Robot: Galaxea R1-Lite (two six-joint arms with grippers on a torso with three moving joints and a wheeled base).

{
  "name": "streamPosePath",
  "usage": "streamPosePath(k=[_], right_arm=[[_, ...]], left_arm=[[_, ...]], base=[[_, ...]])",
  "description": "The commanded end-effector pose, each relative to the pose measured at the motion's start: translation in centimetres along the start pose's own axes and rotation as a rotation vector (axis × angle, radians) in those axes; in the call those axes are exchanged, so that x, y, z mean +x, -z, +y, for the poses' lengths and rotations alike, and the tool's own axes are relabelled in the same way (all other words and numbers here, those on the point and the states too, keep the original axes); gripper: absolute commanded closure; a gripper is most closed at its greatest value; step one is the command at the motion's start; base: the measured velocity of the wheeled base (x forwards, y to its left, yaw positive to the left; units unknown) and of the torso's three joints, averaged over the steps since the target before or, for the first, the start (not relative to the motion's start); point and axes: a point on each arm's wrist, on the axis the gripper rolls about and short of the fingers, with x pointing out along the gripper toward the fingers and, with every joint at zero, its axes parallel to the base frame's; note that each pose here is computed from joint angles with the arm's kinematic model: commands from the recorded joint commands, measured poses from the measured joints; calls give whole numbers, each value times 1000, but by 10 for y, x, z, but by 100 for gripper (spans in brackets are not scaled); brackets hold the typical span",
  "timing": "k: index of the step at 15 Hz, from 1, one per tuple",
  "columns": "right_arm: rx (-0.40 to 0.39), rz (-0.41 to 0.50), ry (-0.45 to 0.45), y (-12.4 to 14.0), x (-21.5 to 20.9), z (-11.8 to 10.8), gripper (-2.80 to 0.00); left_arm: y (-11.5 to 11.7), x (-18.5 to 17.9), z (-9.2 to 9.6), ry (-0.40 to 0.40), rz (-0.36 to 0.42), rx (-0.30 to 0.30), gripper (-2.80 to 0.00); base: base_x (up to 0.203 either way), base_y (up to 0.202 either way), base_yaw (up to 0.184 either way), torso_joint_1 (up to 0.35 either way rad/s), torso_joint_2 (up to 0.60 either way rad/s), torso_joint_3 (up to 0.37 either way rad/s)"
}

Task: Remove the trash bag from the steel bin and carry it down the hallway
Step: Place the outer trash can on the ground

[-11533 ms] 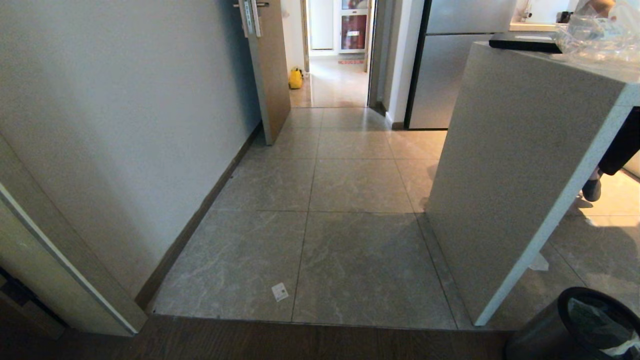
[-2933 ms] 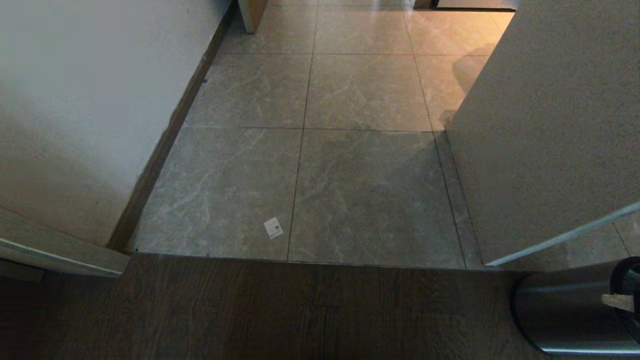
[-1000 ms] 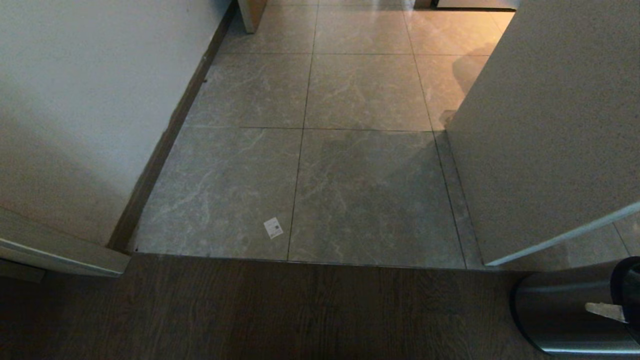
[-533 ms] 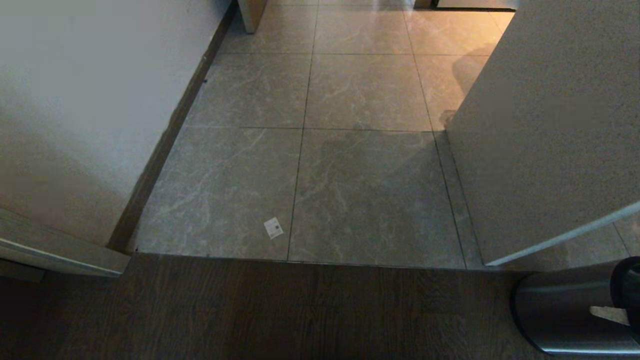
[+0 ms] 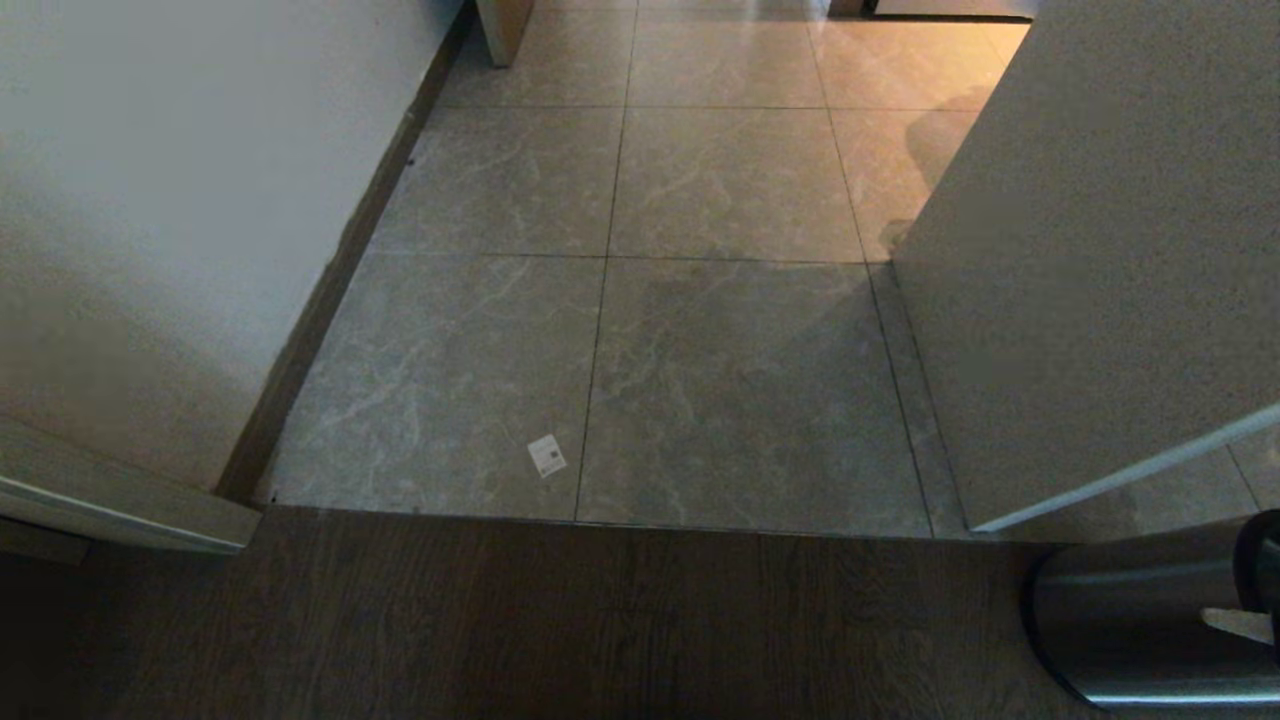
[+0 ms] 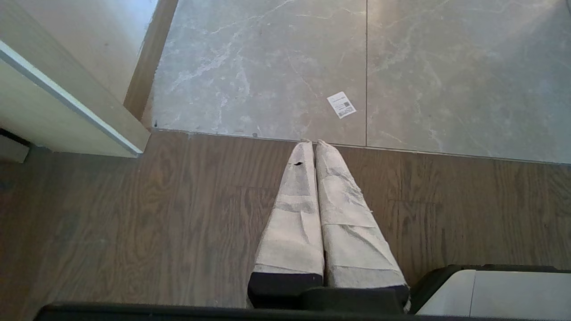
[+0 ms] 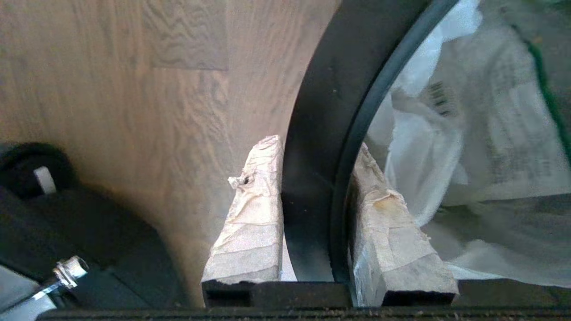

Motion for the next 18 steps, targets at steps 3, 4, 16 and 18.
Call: streamPosePath(k=[3,4,16,18], right_arm=[[-70,-9,72,-15,-18,-15,0],[-73,-5,76,-17,-24,-15,0],[-261,27,97,-46,-105,35,0],[-279,20,131,-51,-120,42,0]], left_arm=[[0,0,0,0,0,0,0],[0,0,0,0,0,0,0],[0,0,0,0,0,0,0],[0,0,0,0,0,0,0]], base=[[0,0,0,0,0,0],[0,0,0,0,0,0],[0,0,0,0,0,0],[0,0,0,0,0,0]])
